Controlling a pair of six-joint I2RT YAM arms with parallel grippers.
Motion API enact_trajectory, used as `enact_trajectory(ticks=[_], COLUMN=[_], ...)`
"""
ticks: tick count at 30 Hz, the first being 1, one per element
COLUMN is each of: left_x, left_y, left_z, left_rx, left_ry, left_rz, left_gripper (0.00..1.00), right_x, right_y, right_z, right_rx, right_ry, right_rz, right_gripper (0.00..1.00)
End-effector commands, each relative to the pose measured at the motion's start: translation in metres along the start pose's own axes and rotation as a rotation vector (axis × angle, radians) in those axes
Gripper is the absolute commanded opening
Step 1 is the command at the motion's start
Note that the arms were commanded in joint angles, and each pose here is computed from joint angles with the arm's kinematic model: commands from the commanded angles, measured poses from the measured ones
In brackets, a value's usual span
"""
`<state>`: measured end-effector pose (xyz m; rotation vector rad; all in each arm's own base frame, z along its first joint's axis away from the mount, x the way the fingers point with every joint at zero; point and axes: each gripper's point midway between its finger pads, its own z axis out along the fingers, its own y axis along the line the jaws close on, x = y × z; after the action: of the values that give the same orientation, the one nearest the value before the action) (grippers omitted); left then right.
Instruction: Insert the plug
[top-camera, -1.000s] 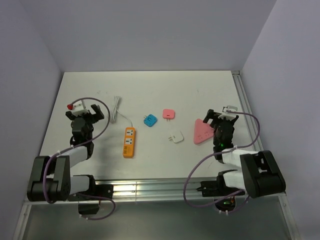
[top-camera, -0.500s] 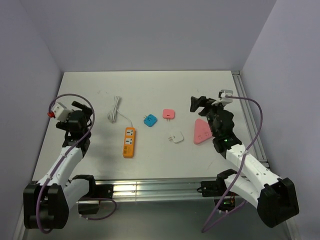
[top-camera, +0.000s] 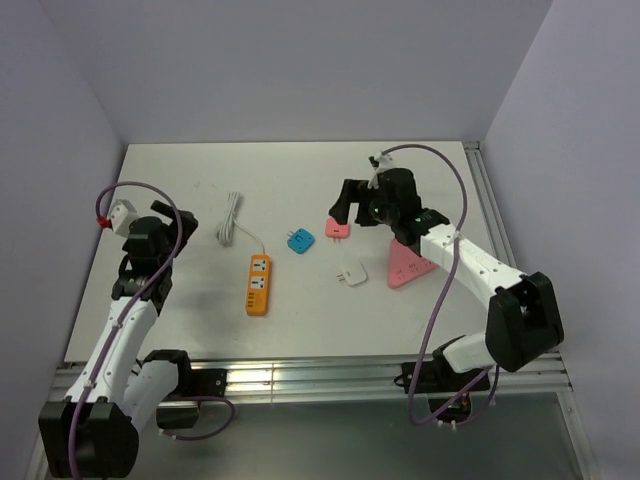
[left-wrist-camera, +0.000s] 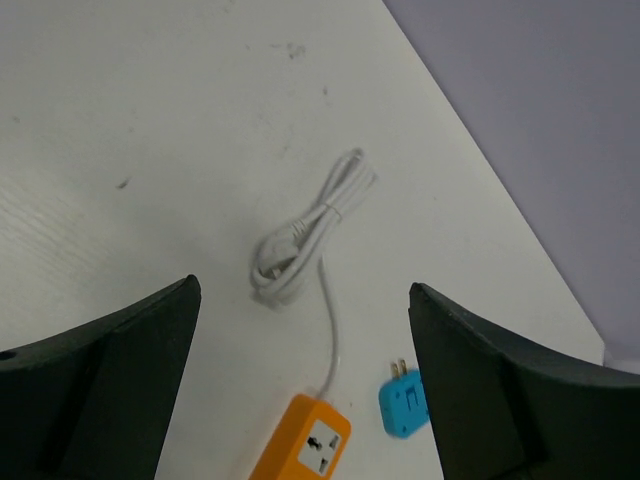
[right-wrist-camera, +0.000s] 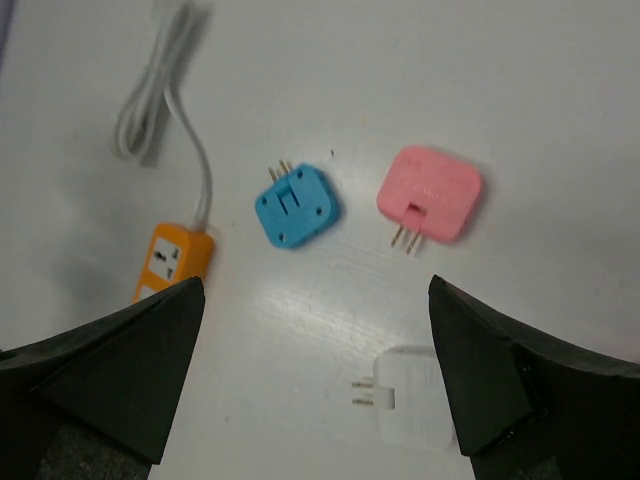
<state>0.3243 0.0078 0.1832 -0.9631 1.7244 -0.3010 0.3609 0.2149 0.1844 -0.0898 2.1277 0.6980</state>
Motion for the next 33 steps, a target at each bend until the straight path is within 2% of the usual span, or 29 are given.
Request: enact_trajectory(ticks=[1, 3, 6, 9, 11, 14, 22, 33], left_x=[0.024, 0.036, 0.046, 0.049, 0.052, 0.054, 0.066, 0.066], left_y=[-0.025, -0.039, -0.055, -0.068, -0.083, -0.097, -0.103, -0.110], left_z=[-0.012, -0.017, -0.025, -0.032, -0.042, -0.053, -0.066, -0.078], left_rx=[0.150, 0.228, 0.321, 0.397, 0.494, 0.572, 0.622, 0.662], left_ry=[0.154, 0.232, 0.311, 0.345, 0.377, 0.422, 0.485, 0.495], left_rz=[0.006, 0.035, 0.081, 0.094, 0.105, 0.115, 0.130, 0.158], left_gripper=[0.90, 0.88, 0.84, 0.81, 0.75, 0.76, 0.75, 0.73], right_x=[0.040, 0.053, 0.085, 0.107, 0.119, 0.135, 0.155, 0.168], right_y=[-0.001, -0.015, -0.019, -0.035, -0.043, -0.054, -0.058, -0.068], right_z=[-0.013, -0.017, -0.024, -0.024, -0.020, -0.019, -0.006, 0.000], right_rx=[0.062, 0.155, 0.206, 0.288, 0.311, 0.339, 0.331, 0.360], right_ry=[0.185, 0.216, 0.293, 0.342, 0.374, 0.412, 0.479, 0.528], right_rz=[-0.049, -0.092, -0.118, -0.069, -0.063, -0.070, -0.061, -0.082], right_gripper=[1.00, 1.00, 1.00, 0.97, 0.95, 0.94, 0.84, 0.80])
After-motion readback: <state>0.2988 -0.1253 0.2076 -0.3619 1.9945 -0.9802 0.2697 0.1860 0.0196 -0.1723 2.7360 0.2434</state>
